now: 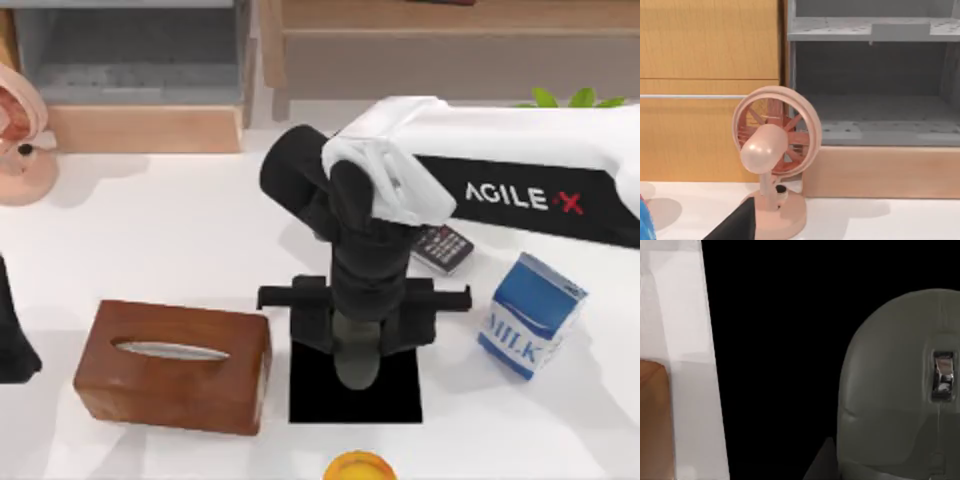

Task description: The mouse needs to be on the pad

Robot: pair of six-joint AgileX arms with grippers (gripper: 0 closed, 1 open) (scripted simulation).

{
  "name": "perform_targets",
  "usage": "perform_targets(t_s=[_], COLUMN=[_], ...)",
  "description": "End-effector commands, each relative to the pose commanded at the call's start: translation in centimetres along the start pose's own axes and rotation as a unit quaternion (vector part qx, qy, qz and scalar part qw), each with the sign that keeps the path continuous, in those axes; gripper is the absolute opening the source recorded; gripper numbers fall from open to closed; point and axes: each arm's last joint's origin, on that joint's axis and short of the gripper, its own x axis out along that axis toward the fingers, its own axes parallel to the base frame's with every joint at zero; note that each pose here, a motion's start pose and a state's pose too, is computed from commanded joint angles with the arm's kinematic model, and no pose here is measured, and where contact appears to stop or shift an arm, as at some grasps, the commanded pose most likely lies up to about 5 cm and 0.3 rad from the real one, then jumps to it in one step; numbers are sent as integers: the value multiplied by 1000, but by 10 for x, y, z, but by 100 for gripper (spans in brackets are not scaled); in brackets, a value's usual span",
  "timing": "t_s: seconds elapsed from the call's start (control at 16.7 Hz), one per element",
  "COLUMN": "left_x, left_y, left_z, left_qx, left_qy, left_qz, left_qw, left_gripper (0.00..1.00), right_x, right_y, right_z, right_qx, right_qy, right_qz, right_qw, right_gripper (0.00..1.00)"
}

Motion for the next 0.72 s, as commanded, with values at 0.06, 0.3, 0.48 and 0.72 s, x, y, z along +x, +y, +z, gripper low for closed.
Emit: perform_targets(t_s=[0.06, 0.3, 0.48, 0.72], left_x=[0, 0, 0, 0], left_y=[0, 0, 0, 0], left_z=[0, 0, 0, 0], left_qx=[0, 0, 0, 0], left_qy=[0, 0, 0, 0], left_qz=[0, 0, 0, 0], left_qw=[1000, 1000, 1000, 1000], left_gripper=[100, 100, 100, 100], right_x=[0, 0, 0, 0], right_y=[0, 0, 0, 0], right_z=[0, 0, 0, 0], right_qx=[0, 0, 0, 0], right_qy=[0, 0, 0, 0], right_qz=[0, 0, 0, 0], right_qw=[1000, 1000, 1000, 1000], right_gripper=[0, 30, 53, 83])
